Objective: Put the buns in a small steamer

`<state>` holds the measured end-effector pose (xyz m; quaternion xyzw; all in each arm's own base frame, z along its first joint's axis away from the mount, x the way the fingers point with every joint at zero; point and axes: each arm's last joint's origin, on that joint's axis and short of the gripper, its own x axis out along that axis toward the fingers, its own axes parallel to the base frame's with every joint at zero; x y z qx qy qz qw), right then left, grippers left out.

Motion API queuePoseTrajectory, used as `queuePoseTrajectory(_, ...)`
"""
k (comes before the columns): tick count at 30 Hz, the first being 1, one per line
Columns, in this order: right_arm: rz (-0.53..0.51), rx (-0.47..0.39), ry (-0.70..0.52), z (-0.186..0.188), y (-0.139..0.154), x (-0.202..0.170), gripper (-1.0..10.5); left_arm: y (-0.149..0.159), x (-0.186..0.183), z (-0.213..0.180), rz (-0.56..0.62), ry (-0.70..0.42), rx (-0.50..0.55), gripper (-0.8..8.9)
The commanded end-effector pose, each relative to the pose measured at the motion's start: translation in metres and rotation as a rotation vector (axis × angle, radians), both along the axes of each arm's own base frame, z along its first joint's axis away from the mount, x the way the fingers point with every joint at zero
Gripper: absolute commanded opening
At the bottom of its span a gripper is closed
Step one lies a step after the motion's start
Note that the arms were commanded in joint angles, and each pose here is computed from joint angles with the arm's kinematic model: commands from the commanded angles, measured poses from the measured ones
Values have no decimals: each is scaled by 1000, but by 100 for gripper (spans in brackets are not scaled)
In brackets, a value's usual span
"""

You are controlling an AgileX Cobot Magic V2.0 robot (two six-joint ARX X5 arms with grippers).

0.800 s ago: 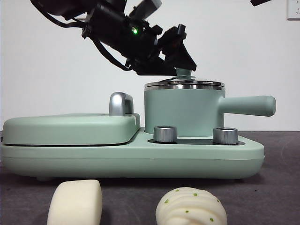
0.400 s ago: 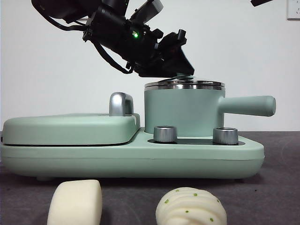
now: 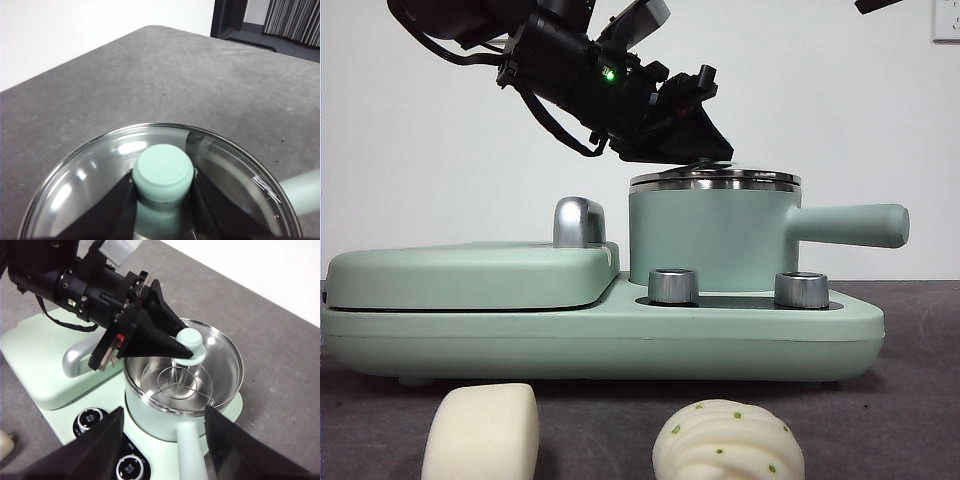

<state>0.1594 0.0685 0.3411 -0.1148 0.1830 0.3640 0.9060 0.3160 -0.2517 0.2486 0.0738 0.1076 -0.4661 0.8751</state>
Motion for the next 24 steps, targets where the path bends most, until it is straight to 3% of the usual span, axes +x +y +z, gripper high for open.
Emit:
queuePoseTrajectory(1, -3, 15, -13, 7, 1, 0, 257, -6, 2, 17, -8, -53, -37, 7)
queuePoseTrajectory(6, -2, 15, -13, 7, 1, 0, 257, -2, -3, 45, -6, -99, -75, 7)
queuePoseTrajectory(12, -2, 15, -13, 7, 1, 0, 257, 18, -16, 75, 25, -64, -65, 7)
queuePoseTrajectory(17, -2, 14, -7, 6, 1, 0, 257, 45, -34, 97, 139, 26, -43, 10)
queuePoseTrajectory(24, 39, 21, 52, 3, 9, -6, 257, 81, -62, 125, 275, 43, -16, 11)
